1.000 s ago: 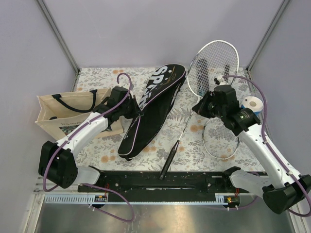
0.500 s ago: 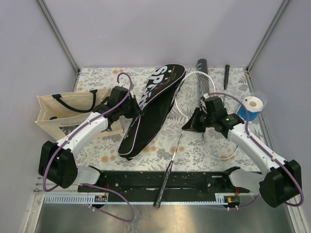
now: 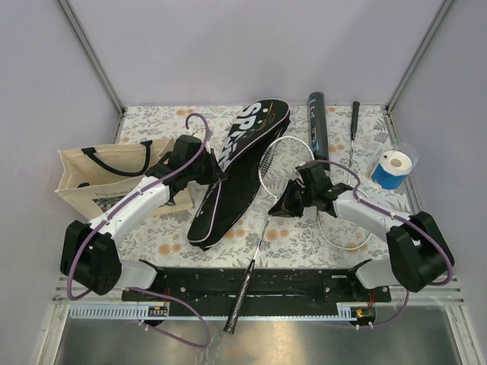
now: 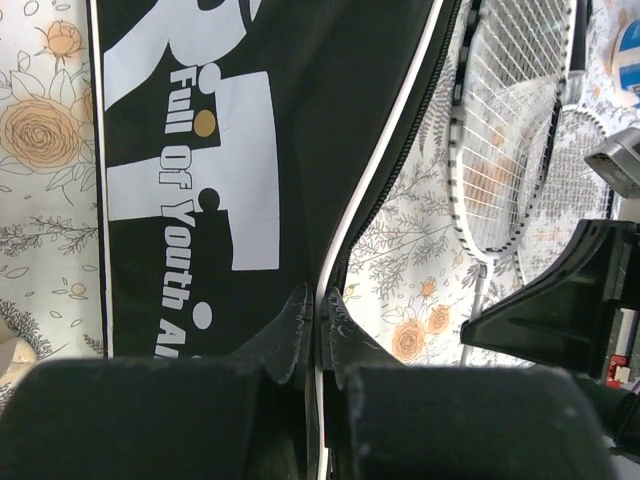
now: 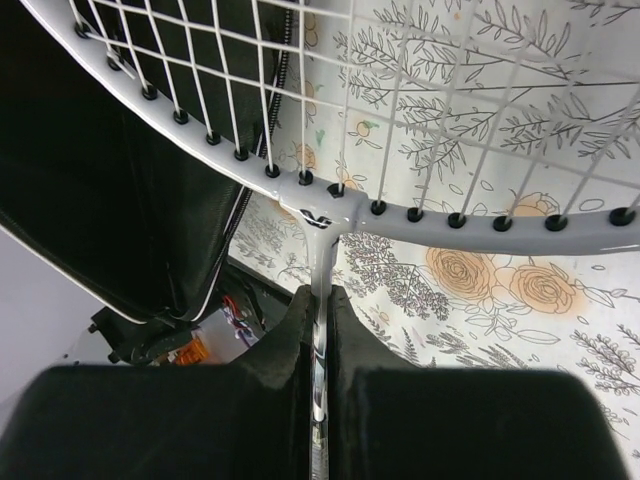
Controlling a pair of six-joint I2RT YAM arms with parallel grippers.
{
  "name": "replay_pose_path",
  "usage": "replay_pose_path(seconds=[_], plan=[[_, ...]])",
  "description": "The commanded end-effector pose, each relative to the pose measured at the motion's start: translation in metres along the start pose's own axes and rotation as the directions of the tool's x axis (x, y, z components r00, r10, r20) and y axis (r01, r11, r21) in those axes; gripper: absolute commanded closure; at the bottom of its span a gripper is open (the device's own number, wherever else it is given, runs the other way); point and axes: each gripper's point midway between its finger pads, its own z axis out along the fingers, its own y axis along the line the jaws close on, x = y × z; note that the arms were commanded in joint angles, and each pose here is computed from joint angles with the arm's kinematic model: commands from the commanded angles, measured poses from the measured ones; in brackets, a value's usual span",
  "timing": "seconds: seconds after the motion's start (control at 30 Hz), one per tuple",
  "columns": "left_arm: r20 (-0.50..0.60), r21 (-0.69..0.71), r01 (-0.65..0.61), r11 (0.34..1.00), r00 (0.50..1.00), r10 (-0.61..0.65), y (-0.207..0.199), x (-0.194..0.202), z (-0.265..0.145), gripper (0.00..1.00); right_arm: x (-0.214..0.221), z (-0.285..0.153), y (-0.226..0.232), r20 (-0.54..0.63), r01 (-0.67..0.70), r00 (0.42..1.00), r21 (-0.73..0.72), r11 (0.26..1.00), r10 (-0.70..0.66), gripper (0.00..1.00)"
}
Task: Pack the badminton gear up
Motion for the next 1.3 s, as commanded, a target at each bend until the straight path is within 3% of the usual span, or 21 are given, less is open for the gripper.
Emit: replay_pose_path(seconds=[0.0,0.13,0.33,0.5,0.63,0.93,1.27], plan=[[0.034,0.063,-0.074,0.995,0.997,0.072,-0.016,-0.005,-0.002,1.00,-0.013,0.013,0.034,0.031,0.024,0.999,-0.061,0.998,-0.022,1.00],[0.008,0.027,-0.147,0.989,0.989,0.146,-0.019,0.006,-0.004,1.00,-0.021,0.026,0.032,0.070,0.078,0.994,0.073,0.994,-0.083,1.00],[-0.029,-0.007,-0.195,0.981,0.980,0.195,-0.018,0.024,-0.003,1.00,-0.042,0.042,0.060,0.097,0.072,0.992,0.041,0.997,-0.076,1.00],[-0.048,0.023,-0.214,0.976,0.975,0.215,-0.023,0.034,0.000,1.00,-0.040,0.062,0.074,0.011,0.063,0.998,-0.004,0.998,-0.063,1.00],[-0.071,0.018,-0.238,0.971,0.969,0.238,-0.021,0.039,0.002,1.00,-0.040,0.068,0.073,0.020,0.061,0.998,-0.013,0.998,-0.060,1.00],[-0.132,-0.020,-0.283,0.959,0.951,0.278,-0.014,0.051,0.005,1.00,-0.052,0.077,0.107,0.041,0.153,0.988,-0.144,0.978,-0.149,1.00],[-0.155,0.056,-0.293,0.954,0.942,0.299,-0.026,0.063,0.005,1.00,-0.065,0.088,0.125,0.078,0.237,0.971,-0.194,0.952,-0.226,1.00]])
